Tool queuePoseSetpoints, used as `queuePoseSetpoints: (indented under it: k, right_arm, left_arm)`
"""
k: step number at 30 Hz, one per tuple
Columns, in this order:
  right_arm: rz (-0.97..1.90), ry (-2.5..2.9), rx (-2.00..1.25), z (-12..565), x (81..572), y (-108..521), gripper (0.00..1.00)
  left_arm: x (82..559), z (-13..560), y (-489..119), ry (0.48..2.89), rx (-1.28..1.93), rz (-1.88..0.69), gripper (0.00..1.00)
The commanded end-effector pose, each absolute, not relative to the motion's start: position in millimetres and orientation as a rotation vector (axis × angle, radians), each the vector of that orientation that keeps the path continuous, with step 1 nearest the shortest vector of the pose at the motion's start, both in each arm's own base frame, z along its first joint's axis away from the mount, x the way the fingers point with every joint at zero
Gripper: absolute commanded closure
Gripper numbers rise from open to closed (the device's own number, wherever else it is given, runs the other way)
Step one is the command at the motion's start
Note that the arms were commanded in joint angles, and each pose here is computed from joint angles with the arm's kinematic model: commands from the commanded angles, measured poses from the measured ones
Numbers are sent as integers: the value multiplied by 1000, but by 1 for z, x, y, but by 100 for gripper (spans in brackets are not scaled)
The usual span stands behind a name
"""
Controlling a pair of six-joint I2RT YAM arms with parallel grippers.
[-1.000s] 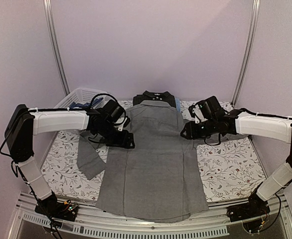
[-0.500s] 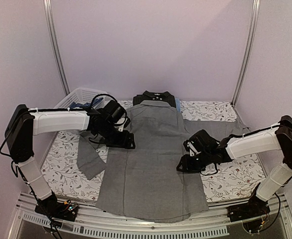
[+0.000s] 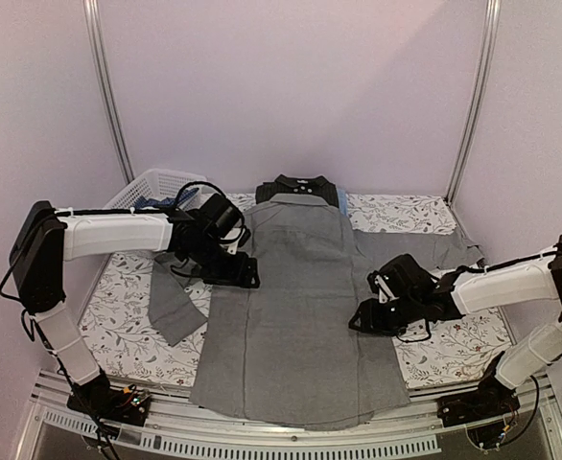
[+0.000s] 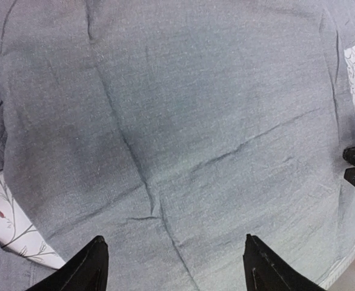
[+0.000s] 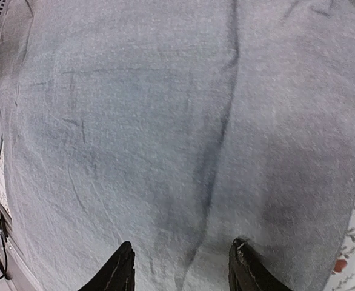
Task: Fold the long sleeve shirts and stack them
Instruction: Smooth out the flattened shirt at the center of the board, then adjust the flattened shirt at the center of the board.
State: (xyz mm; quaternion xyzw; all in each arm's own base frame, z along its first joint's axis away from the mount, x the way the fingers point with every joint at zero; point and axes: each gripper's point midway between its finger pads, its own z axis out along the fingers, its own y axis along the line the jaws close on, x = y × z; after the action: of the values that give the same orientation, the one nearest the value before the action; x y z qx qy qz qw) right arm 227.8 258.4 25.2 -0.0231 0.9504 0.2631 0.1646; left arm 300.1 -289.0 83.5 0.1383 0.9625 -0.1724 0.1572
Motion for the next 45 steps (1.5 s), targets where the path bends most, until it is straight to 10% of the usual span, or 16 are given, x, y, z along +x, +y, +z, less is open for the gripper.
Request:
queuePoseSetpoints:
  k: [1, 45]
  right_arm:
    - [639, 2758, -14, 30, 213, 229, 47]
    - [454, 3074, 164, 9, 47, 172, 66]
  left_arm:
    - [300, 87, -292, 2745, 402, -485, 24]
    - [303, 108, -312, 2700, 465, -544, 24]
